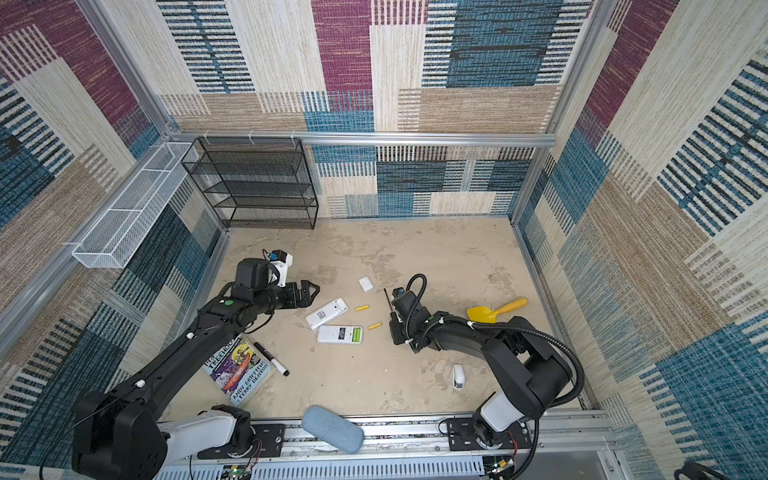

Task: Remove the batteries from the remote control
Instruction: 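Move the right gripper over the black-and-yellow screwdriver and grasp its handle, then lift the screwdriver with the right gripper while the left gripper rises and tilts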

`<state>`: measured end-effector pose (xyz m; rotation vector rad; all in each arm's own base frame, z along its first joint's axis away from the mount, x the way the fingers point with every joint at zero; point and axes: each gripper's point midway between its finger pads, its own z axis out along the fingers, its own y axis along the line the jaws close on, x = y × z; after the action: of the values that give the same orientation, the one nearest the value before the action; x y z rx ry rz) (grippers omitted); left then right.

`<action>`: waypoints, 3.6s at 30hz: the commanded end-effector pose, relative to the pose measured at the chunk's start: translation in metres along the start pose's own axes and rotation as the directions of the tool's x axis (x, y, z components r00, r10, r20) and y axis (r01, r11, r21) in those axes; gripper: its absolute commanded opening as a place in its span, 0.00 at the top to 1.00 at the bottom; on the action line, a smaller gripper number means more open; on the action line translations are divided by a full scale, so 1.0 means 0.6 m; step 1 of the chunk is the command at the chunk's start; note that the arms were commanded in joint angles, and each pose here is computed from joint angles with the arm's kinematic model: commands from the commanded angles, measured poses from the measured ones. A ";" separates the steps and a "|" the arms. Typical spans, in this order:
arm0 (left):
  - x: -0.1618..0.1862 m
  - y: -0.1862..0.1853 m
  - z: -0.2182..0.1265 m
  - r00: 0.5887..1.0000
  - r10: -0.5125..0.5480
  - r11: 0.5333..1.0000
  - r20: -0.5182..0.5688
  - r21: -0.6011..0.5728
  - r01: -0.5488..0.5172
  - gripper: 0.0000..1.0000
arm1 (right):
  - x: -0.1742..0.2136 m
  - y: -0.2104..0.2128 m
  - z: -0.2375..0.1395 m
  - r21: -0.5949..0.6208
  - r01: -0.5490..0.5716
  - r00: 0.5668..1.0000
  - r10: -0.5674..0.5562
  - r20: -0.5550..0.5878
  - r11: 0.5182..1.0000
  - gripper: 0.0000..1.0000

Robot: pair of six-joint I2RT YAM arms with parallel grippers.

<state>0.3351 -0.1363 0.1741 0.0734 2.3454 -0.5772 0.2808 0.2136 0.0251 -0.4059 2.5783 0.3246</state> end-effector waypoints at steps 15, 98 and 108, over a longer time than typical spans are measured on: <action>0.002 -0.009 0.001 0.998 -0.048 0.999 -0.050 0.018 0.049 0.01 | -0.017 -0.003 -0.005 0.045 0.012 0.999 -0.013 0.034 0.999 0.99; -0.144 -0.174 0.033 0.818 -0.556 0.724 0.147 0.569 0.390 1.00 | -0.265 0.136 -0.329 -0.099 0.552 0.583 -0.298 0.755 0.828 0.20; -0.167 -0.148 -0.012 0.723 -0.662 0.659 0.198 0.614 0.435 1.00 | -0.250 0.154 -0.295 -0.173 0.639 0.609 -0.356 0.709 0.750 0.26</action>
<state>0.3849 -0.2094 0.2566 -0.4830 1.7969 -1.3714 0.3036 0.2703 0.2712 -0.9183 1.6108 0.6014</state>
